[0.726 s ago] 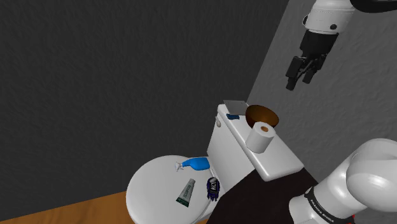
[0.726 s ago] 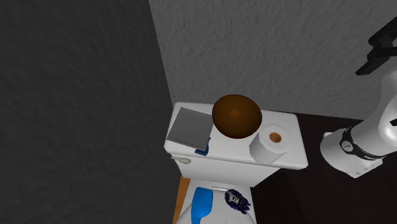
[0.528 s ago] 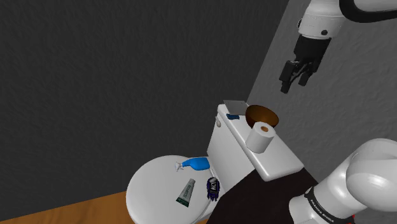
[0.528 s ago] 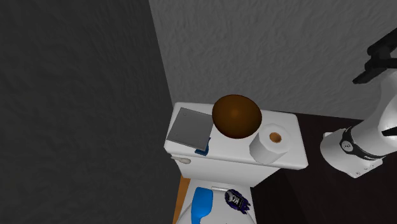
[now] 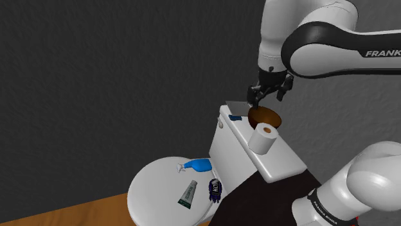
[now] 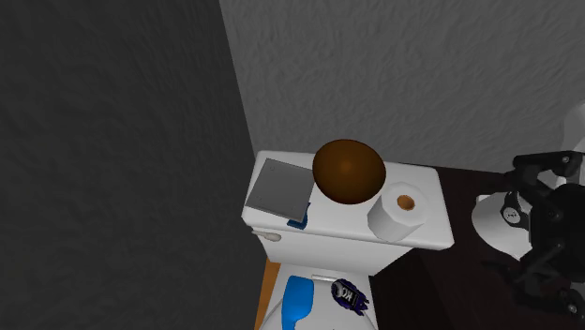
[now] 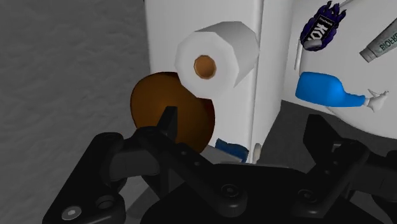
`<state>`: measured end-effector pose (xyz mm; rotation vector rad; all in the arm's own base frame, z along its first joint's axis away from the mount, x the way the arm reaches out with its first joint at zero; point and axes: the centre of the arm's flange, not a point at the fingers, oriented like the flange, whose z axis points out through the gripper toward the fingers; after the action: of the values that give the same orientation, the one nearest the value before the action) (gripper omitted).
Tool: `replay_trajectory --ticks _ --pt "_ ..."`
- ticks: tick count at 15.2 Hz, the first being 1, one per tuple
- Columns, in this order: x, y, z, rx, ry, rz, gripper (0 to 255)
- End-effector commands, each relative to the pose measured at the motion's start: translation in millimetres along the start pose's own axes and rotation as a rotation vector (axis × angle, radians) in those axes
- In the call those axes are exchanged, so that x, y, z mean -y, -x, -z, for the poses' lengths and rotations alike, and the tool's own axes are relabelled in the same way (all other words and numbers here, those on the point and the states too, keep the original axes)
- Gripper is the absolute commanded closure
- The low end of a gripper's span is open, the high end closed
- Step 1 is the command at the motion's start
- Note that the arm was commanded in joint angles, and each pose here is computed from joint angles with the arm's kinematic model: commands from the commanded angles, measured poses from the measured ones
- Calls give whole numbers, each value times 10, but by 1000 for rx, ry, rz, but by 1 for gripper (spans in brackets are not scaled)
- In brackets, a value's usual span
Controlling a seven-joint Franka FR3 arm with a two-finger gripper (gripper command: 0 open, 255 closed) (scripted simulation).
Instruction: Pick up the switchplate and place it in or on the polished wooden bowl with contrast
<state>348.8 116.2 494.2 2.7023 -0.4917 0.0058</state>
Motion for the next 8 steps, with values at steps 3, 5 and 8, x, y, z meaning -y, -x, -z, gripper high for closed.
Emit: replay_trajectory --ticks 3,5,8 --pt "562 -127 -356 -46 122 -131 0" --pt "812 -232 -550 -68 183 -194 0" --pt "1150 -425 -864 -100 276 -288 0"
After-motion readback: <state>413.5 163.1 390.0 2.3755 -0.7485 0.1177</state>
